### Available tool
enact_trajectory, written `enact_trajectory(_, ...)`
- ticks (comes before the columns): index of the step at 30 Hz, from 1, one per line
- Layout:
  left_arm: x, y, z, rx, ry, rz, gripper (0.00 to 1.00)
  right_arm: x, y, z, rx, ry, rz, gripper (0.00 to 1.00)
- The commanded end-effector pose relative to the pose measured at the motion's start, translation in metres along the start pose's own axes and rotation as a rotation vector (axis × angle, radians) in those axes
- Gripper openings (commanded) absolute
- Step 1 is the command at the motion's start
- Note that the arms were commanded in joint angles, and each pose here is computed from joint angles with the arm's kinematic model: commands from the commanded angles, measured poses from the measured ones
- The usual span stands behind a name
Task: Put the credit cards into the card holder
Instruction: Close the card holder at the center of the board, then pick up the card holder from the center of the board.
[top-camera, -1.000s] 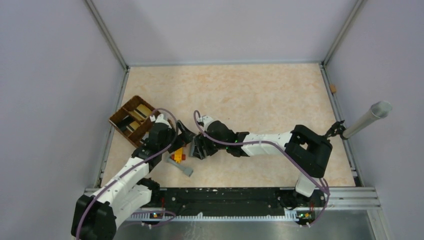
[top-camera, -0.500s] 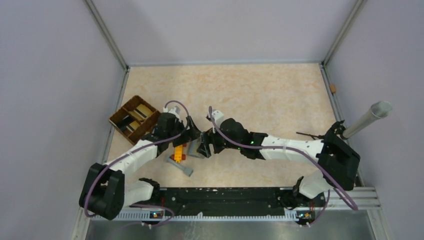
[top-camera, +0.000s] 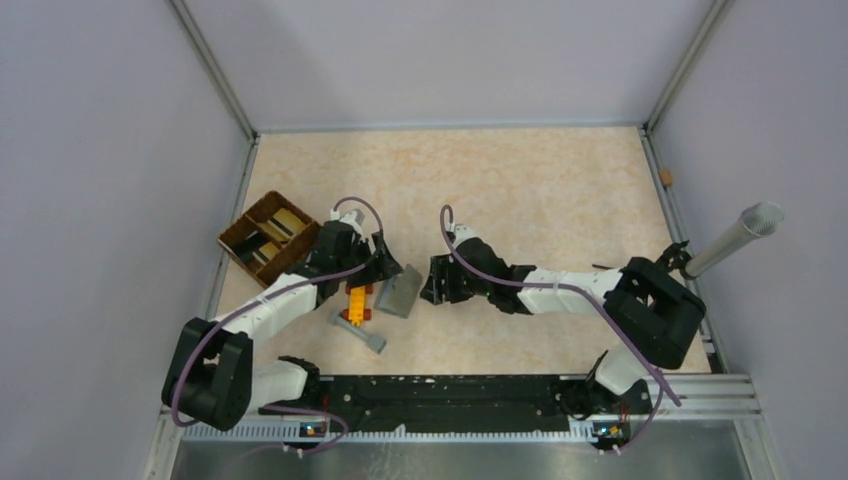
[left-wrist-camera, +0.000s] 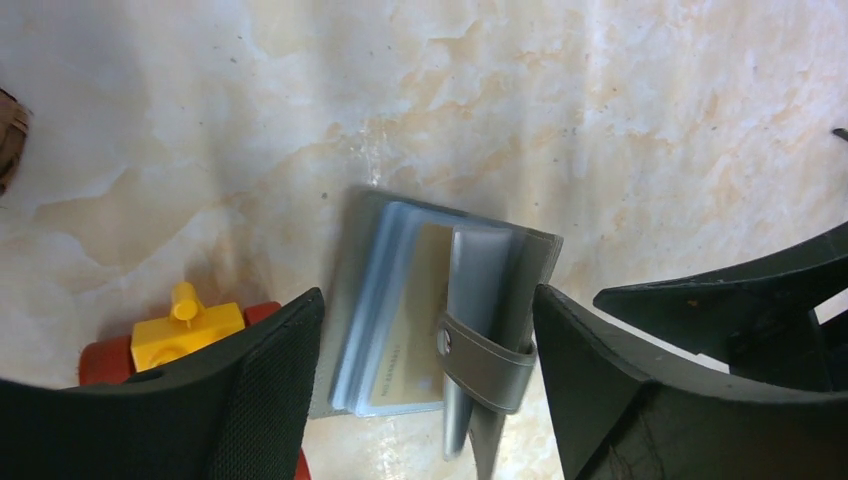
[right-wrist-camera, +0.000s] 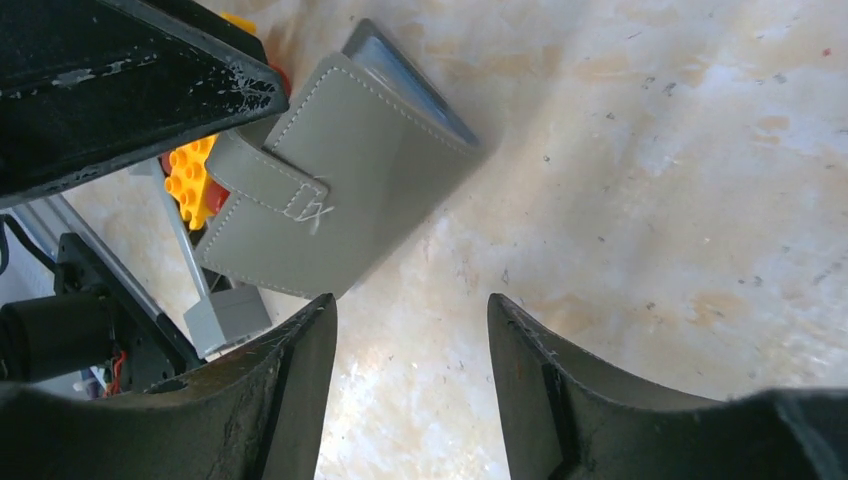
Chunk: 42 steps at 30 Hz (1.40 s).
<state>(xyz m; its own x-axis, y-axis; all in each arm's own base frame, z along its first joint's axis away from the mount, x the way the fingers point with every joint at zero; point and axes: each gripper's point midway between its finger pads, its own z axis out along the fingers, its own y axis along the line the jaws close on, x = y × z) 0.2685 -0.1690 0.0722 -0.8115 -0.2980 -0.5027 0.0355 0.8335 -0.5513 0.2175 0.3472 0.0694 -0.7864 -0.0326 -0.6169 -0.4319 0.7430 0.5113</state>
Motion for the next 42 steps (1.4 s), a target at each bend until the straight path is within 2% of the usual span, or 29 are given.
enact_trajectory(1, -0.003, 0.011, 0.002, -0.065, 0.013, 0.04, 0.74, -0.01, 0.02, 0.018, -0.088, -0.039, 0.084, 0.55)
enact_trajectory(5, -0.006, 0.022, 0.0, -0.128, -0.002, 0.034, 0.71, -0.007, 0.025, 0.033, -0.123, -0.028, 0.137, 0.52)
enact_trajectory(8, -0.006, 0.027, -0.001, -0.158, -0.011, 0.039, 0.73, -0.006, 0.025, 0.041, -0.125, -0.031, 0.177, 0.52)
enact_trajectory(12, 0.0, 0.022, 0.006, -0.11, 0.024, 0.048, 0.76, -0.004, 0.018, 0.045, -0.108, -0.062, 0.269, 0.52)
enact_trajectory(17, -0.002, 0.02, 0.007, -0.094, 0.001, 0.049, 0.87, 0.001, 0.009, 0.055, -0.081, -0.063, 0.32, 0.52)
enact_trajectory(25, -0.036, 0.007, -0.019, -0.095, -0.16, 0.042, 0.97, 0.007, -0.014, 0.061, 0.031, -0.067, 0.332, 0.53)
enact_trajectory(31, -0.019, -0.004, -0.019, 0.006, -0.117, 0.042, 0.99, 0.01, -0.023, 0.062, 0.078, -0.067, 0.32, 0.53)
enact_trajectory(34, -0.002, -0.001, -0.012, 0.017, -0.042, 0.039, 0.95, 0.01, -0.024, 0.061, 0.079, -0.069, 0.321, 0.53)
enact_trajectory(42, 0.021, 0.02, 0.006, -0.048, 0.076, 0.049, 0.68, 0.012, -0.008, 0.057, -0.027, -0.065, 0.337, 0.54)
